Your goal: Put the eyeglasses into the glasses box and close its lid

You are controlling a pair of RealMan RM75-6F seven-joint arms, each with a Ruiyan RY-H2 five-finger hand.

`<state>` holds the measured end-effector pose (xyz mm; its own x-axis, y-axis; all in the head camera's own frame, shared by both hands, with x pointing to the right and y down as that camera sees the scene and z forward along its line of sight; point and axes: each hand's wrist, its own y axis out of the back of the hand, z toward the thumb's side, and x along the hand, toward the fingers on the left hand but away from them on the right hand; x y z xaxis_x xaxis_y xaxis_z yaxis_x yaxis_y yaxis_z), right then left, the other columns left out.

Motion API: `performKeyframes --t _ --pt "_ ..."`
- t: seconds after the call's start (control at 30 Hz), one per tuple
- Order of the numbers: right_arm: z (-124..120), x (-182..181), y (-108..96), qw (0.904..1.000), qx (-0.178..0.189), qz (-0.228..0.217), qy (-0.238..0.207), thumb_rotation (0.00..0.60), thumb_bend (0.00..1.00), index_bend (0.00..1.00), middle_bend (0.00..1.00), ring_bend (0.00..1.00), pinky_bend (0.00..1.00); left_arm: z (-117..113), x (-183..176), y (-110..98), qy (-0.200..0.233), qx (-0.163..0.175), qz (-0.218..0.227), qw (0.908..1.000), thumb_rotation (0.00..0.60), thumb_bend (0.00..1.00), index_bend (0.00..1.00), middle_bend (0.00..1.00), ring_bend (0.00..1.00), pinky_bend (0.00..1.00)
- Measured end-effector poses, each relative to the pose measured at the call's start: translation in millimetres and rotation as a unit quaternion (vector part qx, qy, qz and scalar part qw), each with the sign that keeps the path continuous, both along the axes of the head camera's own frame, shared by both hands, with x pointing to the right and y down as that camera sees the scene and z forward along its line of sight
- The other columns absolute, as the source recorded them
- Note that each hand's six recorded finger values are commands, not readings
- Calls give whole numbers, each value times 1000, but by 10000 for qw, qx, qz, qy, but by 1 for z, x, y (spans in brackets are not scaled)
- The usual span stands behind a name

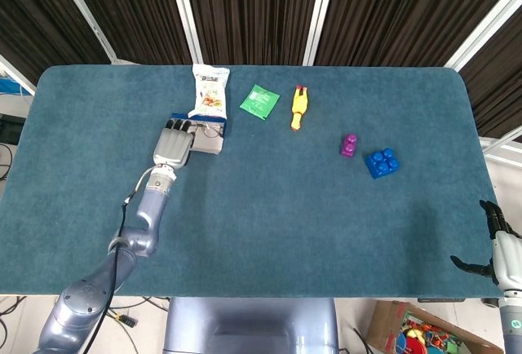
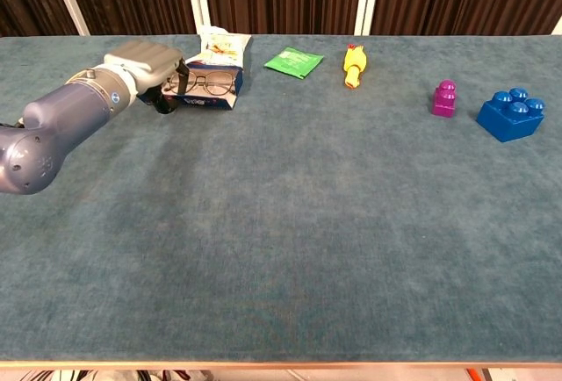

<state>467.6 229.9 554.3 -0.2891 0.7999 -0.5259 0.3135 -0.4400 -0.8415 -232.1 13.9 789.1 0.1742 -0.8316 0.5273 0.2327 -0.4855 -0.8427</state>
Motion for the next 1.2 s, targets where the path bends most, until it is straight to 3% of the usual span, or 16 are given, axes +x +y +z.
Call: performKeyframes --t 0.3,0.5,0.77,1.2 --pt "1 0 0 10000 -10 16 20 600 170 0 75 189 262 0 -3 0 -27 10 14 10000 600 434 548 180 120 166" --pt "0 0 0 10000 -14 25 18 600 174 0 75 190 262 0 -5 0 -4 10 4 10000 600 437 611 193 119 165" --pt "0 0 1 10000 -27 15 -2 600 185 0 75 190 262 -7 -15 16 260 224 -62 9994 600 441 619 189 107 157" --pt "0 0 1 10000 -44 45 -6 600 196 0 75 189 262 -21 -28 41 576 32 -253 9980 600 440 621 187 107 155"
